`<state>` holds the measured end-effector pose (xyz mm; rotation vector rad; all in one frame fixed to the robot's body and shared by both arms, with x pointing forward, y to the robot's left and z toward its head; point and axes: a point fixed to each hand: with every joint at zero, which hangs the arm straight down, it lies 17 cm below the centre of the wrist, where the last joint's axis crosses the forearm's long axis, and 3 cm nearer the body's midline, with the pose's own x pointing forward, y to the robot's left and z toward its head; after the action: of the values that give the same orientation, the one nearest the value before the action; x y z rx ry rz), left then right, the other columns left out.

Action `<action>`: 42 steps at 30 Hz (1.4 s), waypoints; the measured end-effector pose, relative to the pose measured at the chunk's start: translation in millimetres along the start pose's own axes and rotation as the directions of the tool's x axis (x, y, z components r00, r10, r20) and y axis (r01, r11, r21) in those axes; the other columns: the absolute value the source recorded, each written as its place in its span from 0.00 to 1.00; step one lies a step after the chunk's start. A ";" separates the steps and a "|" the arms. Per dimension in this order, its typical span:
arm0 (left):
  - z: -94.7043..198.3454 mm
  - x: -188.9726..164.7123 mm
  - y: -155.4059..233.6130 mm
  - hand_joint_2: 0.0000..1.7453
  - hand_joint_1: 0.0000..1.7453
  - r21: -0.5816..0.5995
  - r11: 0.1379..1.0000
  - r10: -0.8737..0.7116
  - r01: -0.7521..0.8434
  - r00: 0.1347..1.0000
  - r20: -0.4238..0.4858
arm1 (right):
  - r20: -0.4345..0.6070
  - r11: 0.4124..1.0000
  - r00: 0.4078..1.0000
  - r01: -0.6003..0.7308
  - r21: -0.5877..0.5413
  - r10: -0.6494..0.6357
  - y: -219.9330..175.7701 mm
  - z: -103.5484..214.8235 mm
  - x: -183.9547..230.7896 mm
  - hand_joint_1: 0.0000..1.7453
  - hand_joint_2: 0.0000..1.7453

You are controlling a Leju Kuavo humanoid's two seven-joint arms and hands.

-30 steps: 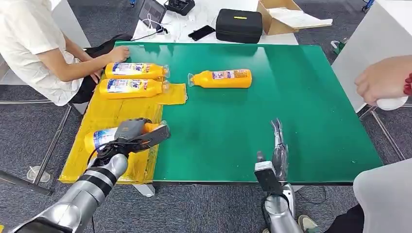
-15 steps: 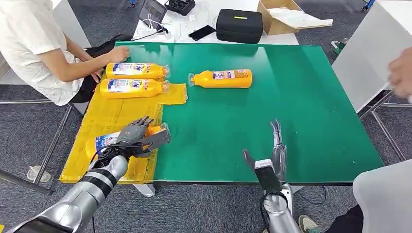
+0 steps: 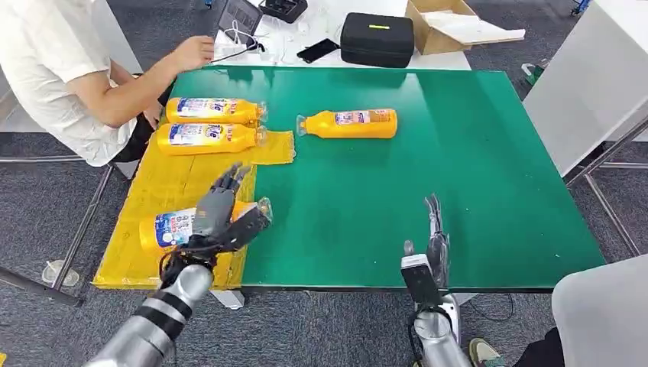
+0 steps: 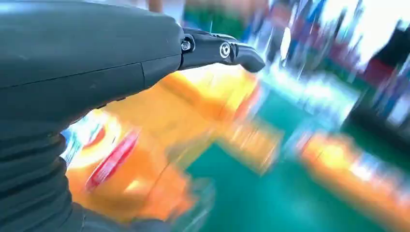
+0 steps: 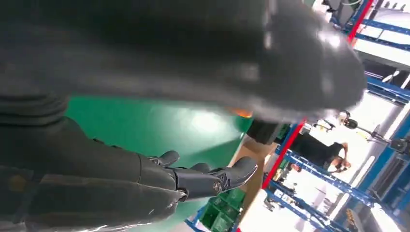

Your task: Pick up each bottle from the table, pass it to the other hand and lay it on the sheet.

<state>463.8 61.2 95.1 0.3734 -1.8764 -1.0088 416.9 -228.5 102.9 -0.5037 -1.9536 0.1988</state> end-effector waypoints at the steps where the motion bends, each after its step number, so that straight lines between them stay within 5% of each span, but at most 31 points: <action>1: -1.3 14.4 6.6 1.00 0.00 0.050 0.998 -0.046 0.044 0.998 0.034 | -0.001 1.000 1.000 0.000 0.001 0.000 0.1 0.4 -0.2 0.00 0.00; 11: 6.2 69.3 18.2 1.00 0.00 0.201 0.977 -0.105 0.073 0.982 0.155 | 0.010 1.000 1.000 -0.029 0.006 0.029 1.8 1.0 0.7 0.00 0.00; 15: 12.7 92.5 16.9 1.00 0.00 0.185 0.957 0.188 -0.222 0.965 0.185 | 0.046 0.952 0.954 -0.298 0.068 0.295 10.2 1.0 -7.3 0.00 0.00; 21: 19.0 125.0 7.3 1.00 0.00 0.187 0.849 0.469 -0.494 0.868 0.165 | 0.057 0.889 0.903 -0.430 0.156 0.426 12.2 -3.9 -32.2 0.00 0.00; 26: 16.2 133.7 -6.9 1.00 0.00 0.174 0.684 0.701 -0.708 0.705 0.111 | 0.076 0.832 0.859 -0.509 0.219 0.506 19.5 -17.8 -48.2 0.00 0.00; 30: 17.3 137.5 -19.1 1.00 0.00 0.163 0.613 0.774 -0.773 0.629 0.069 | 0.097 0.805 0.842 -0.537 0.254 0.531 26.6 -25.9 -55.3 0.00 0.00; 42: 17.9 141.8 -19.6 1.00 0.00 0.177 0.606 0.778 -0.776 0.624 0.075 | 0.151 0.743 0.807 -0.586 0.323 0.571 45.9 -21.7 -61.1 0.00 0.00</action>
<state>373.1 -30.0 160.3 -0.3449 -1.8392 -0.2106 469.7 -215.6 45.0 -0.8585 -1.6873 0.9553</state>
